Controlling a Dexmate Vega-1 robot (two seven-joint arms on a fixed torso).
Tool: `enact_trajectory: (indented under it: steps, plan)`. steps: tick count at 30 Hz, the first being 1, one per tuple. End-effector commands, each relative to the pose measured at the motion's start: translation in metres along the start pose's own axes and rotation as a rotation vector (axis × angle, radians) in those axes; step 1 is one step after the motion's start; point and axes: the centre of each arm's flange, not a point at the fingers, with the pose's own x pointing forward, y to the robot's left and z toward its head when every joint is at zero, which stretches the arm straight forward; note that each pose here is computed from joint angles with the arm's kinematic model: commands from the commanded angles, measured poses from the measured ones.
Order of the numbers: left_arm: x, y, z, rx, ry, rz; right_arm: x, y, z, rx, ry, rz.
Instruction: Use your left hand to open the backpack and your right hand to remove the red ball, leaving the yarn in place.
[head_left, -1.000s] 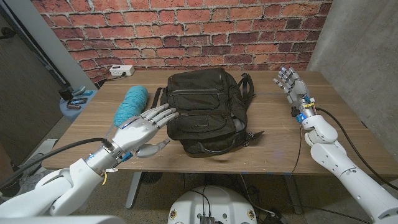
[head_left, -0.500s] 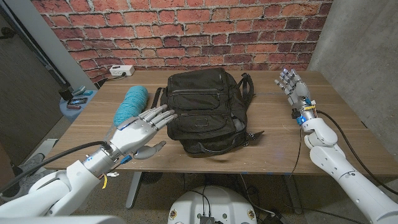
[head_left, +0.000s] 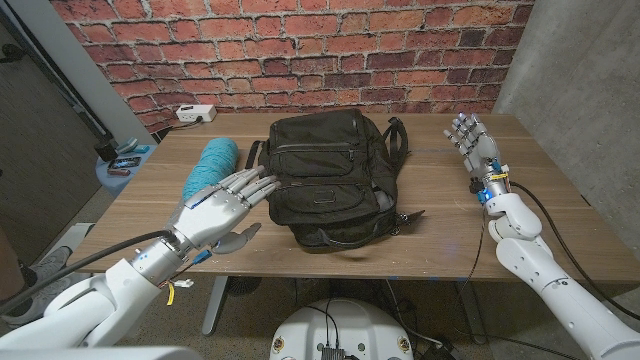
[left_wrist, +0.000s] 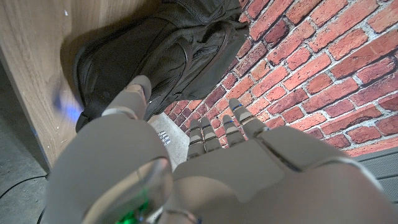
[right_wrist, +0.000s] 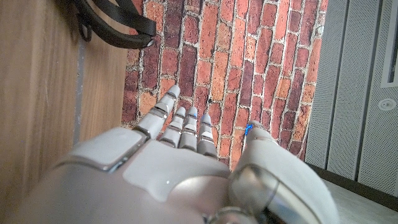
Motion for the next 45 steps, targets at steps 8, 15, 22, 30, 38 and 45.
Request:
enact_trajectory:
  steps: [8, 15, 22, 30, 38, 45]
  plan:
    - [-0.003, -0.024, 0.02, 0.036, 0.054, 0.096, -0.007, -0.011, -0.001, 0.023, -0.023, -0.017]
    - [0.003, -0.028, 0.028, 0.016, 0.058, 0.105, -0.009, -0.016, -0.002, 0.029, -0.023, -0.026]
    - [0.009, -0.031, 0.034, 0.001, 0.056, 0.107, -0.012, -0.02, -0.004, 0.034, -0.023, -0.031]
    - [0.01, -0.036, 0.04, -0.016, 0.06, 0.102, -0.016, -0.026, -0.006, 0.032, -0.022, -0.043]
    - [0.01, -0.041, 0.045, -0.035, 0.065, 0.1, -0.018, -0.028, -0.007, 0.035, -0.026, -0.05]
    - [0.011, -0.046, 0.049, -0.042, 0.077, 0.108, -0.018, -0.028, -0.01, 0.048, -0.029, -0.042]
